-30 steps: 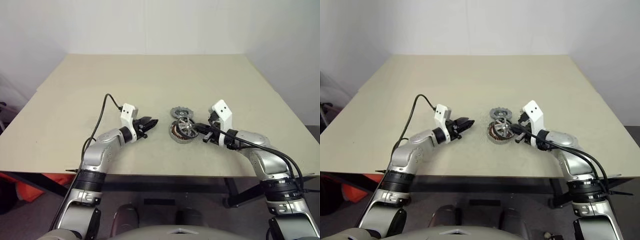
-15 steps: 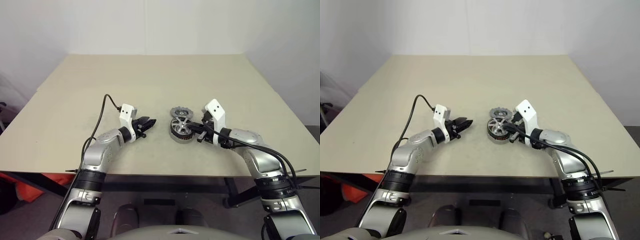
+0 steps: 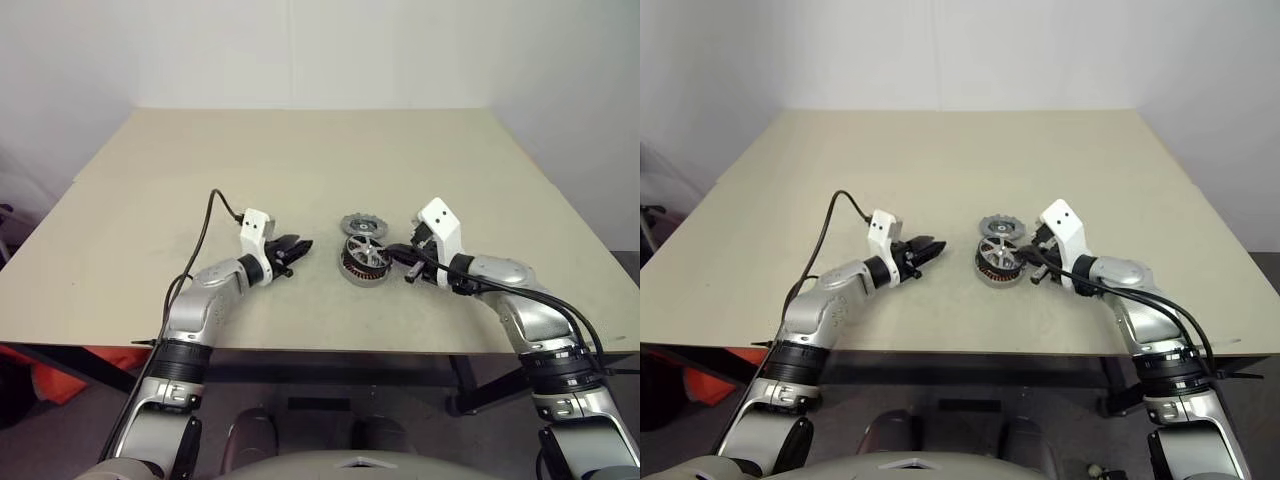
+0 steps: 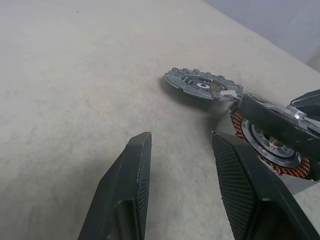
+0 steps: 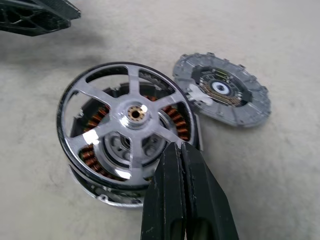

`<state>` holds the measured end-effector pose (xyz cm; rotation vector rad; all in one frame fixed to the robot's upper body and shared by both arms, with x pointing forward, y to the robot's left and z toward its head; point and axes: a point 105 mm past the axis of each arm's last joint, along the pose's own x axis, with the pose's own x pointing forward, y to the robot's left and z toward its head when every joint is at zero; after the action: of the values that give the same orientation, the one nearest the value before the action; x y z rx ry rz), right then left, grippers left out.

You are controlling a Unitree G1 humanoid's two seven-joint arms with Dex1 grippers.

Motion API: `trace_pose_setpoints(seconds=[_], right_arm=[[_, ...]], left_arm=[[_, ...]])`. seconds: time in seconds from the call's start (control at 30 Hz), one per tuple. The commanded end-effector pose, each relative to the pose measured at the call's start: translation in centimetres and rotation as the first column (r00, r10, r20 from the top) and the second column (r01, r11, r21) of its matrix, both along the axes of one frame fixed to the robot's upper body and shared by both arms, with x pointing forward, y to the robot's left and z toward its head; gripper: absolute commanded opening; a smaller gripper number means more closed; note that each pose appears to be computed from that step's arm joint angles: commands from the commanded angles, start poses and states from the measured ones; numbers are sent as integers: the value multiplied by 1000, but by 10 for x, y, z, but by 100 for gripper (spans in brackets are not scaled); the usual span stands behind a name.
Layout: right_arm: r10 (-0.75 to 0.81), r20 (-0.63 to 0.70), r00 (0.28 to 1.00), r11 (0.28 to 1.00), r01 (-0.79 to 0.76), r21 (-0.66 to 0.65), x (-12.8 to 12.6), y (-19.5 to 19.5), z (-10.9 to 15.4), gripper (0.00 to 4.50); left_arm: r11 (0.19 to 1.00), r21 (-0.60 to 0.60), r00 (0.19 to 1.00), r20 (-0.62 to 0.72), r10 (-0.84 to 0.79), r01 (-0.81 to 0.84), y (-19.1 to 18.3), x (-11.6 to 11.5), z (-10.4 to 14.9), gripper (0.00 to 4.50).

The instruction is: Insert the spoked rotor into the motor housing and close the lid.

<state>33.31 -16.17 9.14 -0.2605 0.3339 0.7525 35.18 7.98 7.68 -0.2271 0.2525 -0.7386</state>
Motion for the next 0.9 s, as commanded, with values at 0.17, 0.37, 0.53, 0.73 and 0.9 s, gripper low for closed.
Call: trace_pose_setpoints(seconds=[0.17,0.37,0.53,0.73,0.9], right_arm=[[73,139,988,992,-86,97,1,17,46,0],[143,113,983,981,-156,115,-9,38,42,0],[123,74,990,982,-132,134,-5,38,33,41],[101,118,988,989,-112,92,-1,35,35,189],[73,96,993,993,-81,81,4,31,24,189]], left_arm=[[1000,2,999,46,1,-1,0,1,8,200],[1000,5,999,43,1,-1,0,2,7,200],[1000,9,999,44,1,-1,0,1,7,204],[1000,13,999,41,4,-5,2,0,6,204],[1000,21,999,43,7,-7,3,1,5,204]])
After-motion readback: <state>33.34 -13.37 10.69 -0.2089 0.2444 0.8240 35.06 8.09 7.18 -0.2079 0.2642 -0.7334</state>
